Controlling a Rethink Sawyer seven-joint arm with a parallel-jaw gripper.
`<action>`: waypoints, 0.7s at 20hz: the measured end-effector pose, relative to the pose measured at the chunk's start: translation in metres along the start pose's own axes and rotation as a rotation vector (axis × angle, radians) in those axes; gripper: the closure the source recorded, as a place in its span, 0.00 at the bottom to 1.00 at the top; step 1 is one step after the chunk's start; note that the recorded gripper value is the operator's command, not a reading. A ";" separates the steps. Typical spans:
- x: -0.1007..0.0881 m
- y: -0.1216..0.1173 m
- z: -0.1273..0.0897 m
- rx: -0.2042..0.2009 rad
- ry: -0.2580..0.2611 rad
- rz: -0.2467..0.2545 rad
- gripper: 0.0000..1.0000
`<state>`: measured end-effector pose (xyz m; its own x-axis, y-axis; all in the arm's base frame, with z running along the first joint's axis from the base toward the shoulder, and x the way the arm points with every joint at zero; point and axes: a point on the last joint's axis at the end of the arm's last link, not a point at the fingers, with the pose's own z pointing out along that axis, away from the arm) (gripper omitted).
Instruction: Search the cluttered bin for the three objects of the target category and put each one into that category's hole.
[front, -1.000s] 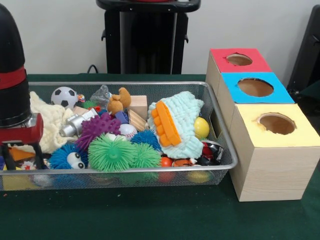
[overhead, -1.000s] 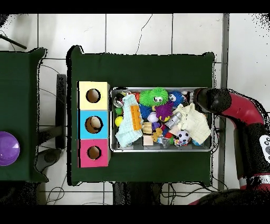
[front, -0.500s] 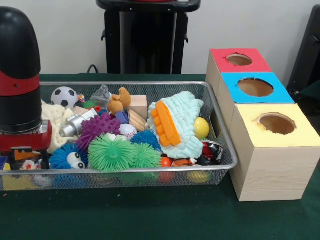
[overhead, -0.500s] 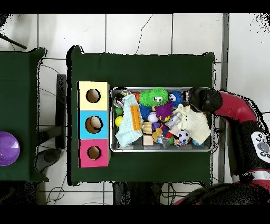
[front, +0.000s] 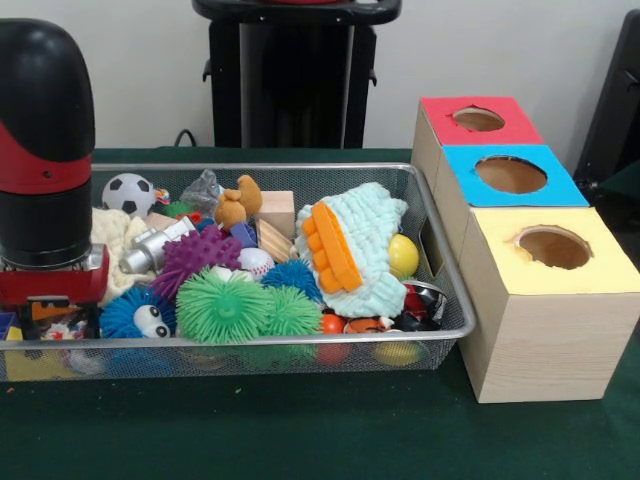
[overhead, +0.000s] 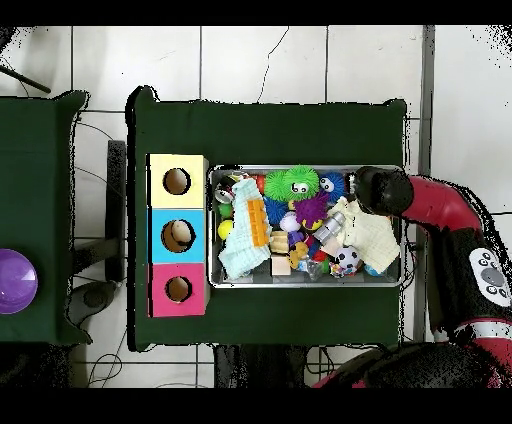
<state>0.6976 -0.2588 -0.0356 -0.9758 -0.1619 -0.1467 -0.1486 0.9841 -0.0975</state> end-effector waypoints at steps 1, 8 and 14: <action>0.000 0.000 0.000 0.001 -0.001 0.000 0.00; 0.001 0.001 0.001 0.010 -0.009 0.004 0.00; 0.003 0.001 0.002 0.014 -0.011 0.016 1.00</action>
<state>0.6950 -0.2586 -0.0386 -0.9764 -0.1465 -0.1587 -0.1302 0.9855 -0.1088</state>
